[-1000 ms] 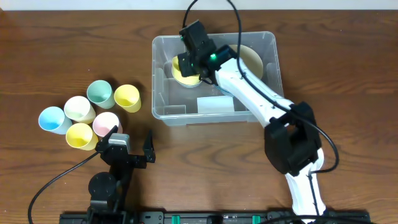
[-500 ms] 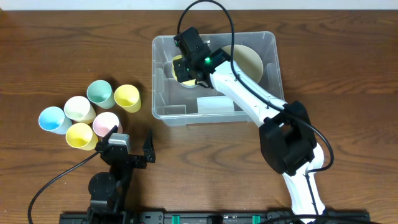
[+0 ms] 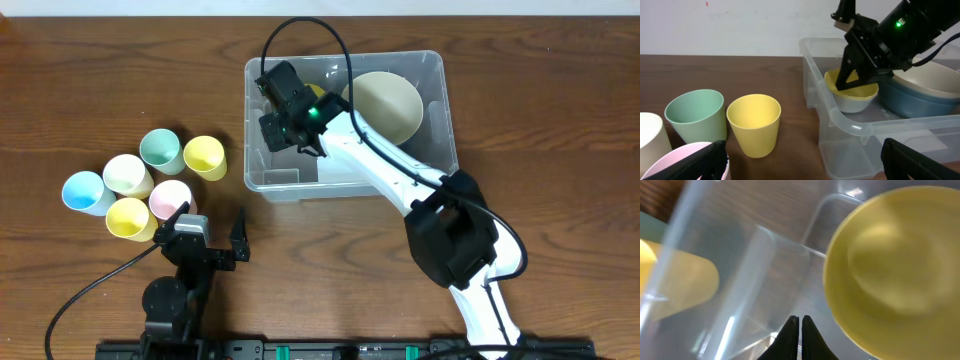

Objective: Pack container
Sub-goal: 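Lower the yellow bowl into the grey bowl and open right gripper, then withdraw the right gripper to the white bowl at right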

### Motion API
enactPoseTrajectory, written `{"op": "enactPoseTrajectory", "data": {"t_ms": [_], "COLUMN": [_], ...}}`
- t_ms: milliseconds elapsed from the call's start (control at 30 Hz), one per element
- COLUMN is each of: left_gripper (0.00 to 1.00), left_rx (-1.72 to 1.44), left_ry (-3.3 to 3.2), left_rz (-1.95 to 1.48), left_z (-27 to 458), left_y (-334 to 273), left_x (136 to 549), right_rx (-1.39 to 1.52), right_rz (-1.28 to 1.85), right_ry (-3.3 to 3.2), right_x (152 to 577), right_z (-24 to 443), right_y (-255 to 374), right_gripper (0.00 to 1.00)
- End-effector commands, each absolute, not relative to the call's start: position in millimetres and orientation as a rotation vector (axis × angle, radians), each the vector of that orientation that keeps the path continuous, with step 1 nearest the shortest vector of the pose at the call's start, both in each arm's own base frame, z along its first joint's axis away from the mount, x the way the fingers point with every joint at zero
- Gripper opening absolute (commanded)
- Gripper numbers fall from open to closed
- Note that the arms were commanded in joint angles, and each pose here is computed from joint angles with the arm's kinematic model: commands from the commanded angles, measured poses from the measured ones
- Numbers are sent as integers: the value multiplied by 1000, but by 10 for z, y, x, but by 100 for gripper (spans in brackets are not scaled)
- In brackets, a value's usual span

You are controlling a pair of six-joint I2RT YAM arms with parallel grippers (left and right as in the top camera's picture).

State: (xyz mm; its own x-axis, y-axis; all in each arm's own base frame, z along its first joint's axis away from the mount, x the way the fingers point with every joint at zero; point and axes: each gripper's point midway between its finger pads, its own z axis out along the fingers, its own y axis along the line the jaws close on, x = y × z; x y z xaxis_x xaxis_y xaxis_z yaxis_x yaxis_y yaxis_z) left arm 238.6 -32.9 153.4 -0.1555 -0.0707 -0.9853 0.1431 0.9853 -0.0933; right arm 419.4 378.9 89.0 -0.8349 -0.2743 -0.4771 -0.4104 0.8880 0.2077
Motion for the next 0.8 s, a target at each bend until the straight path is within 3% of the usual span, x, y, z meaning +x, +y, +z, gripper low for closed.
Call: {"op": "enactPoseTrajectory", "data": {"t_ms": [0,133,233,300,433,500,600,767], "left_gripper": [98,98,98,98,98,98,98,98], "left_rx": [62,62,62,62,62,62,62,62], "left_ry": [1751,1751,1751,1751,1751,1751,1751,1751], "left_rz": [-166,-166,-166,-166,-166,-166,-166,-166], "left_z": [1378,1378,1378,1378,1378,1378,1378,1378], "left_y": [-311,-311,-311,-311,-311,-311,-311,-311], "left_x": [2391,2391,2391,2391,2391,2391,2391,2391], "right_rx": [-468,-466,-458,-440,-371,-295,-177,-8], "right_rz": [410,367,343,333,309,293,262,202], "right_ry": [2565,2533,2510,2510,2532,2559,2600,2669], "right_x": [4346,4364,4303,4242,4070,3976,3828,3501], "right_z": [1214,1700,2128,2340,2696,2837,2993,3156], "right_y": [3678,3468,3255,3093,2670,2382,1953,1361], "right_gripper": [6,10,20,32,73,86,91,92]}}
